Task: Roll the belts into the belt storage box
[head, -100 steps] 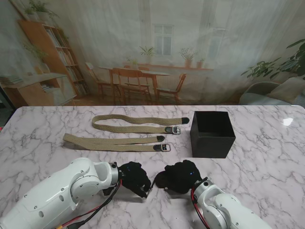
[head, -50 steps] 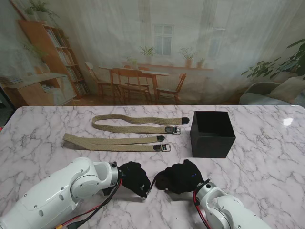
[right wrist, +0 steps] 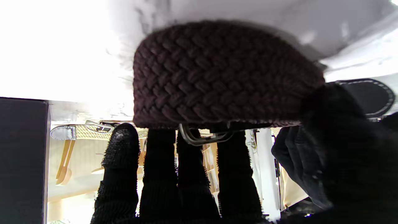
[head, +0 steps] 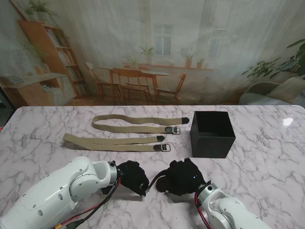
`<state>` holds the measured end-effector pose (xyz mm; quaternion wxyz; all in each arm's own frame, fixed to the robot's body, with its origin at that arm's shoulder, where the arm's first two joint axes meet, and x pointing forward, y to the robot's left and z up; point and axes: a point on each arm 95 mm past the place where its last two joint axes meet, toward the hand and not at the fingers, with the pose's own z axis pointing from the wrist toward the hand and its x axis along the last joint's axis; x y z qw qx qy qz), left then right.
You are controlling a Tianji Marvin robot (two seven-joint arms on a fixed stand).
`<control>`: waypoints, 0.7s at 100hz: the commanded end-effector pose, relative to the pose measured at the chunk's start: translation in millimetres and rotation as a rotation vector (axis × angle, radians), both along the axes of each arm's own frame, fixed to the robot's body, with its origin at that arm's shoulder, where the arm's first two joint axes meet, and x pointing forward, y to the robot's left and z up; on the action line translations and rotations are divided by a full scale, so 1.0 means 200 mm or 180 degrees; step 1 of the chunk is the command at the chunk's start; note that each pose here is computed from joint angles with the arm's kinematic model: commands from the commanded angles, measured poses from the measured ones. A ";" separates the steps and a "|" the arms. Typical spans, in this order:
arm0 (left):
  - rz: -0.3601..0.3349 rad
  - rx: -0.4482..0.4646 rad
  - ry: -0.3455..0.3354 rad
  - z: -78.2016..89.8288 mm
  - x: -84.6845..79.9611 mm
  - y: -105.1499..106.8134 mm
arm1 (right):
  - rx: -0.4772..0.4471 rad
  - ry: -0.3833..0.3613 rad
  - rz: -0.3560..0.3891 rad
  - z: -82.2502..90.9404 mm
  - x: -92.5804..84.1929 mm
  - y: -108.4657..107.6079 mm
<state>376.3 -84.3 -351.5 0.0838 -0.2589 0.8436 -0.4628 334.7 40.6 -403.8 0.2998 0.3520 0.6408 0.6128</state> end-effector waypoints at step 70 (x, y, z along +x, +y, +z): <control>0.0048 0.0076 0.0043 -0.02 -0.01 0.03 | 0.0031 -0.0052 0.0031 -0.01 -0.01 0.00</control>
